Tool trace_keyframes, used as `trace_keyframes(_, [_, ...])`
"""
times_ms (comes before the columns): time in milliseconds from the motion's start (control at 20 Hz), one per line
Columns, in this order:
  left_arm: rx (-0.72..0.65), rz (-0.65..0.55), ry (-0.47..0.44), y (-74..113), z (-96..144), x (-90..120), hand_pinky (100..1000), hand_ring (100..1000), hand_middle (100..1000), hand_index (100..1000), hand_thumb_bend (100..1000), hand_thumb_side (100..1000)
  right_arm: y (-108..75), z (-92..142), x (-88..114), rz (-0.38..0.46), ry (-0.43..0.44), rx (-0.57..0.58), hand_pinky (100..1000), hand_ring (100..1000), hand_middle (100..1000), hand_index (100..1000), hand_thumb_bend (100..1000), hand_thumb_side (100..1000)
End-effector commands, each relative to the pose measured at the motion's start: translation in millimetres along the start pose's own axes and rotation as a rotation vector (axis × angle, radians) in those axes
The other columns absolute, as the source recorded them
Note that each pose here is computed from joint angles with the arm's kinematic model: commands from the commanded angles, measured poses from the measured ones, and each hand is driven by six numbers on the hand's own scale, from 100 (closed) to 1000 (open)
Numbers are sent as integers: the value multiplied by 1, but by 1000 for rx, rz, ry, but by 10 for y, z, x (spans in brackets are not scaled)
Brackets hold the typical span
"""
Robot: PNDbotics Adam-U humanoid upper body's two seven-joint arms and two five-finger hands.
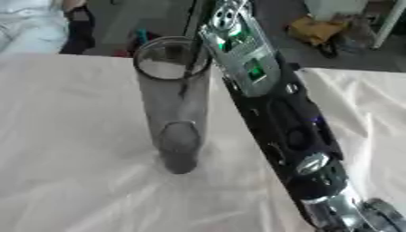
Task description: Arrange flowers into the vase.
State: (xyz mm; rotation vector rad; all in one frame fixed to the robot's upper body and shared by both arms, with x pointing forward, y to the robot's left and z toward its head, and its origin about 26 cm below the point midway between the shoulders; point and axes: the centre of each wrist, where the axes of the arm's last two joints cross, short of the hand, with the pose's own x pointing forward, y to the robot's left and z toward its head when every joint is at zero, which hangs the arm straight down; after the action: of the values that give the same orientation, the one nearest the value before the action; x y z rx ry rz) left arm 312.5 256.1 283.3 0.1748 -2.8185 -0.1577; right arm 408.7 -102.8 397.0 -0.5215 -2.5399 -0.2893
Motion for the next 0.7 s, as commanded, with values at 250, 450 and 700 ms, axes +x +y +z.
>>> trace_keyframes(250, [10,-15,-23,52,-55,49,633,775,774,857,100,1000,-29,-21,158,7,-91,19,100,158,100,153,100,824])
trace_keyframes(450, [9,-17,-21,53,-51,47,633,775,774,857,100,1000,-40,-16,178,57,-128,57,162,217,128,167,100,841])
trace_keyframes(700, [9,-21,-17,62,-42,45,633,775,774,857,100,1000,-59,-33,154,152,-157,100,205,250,166,186,100,861])
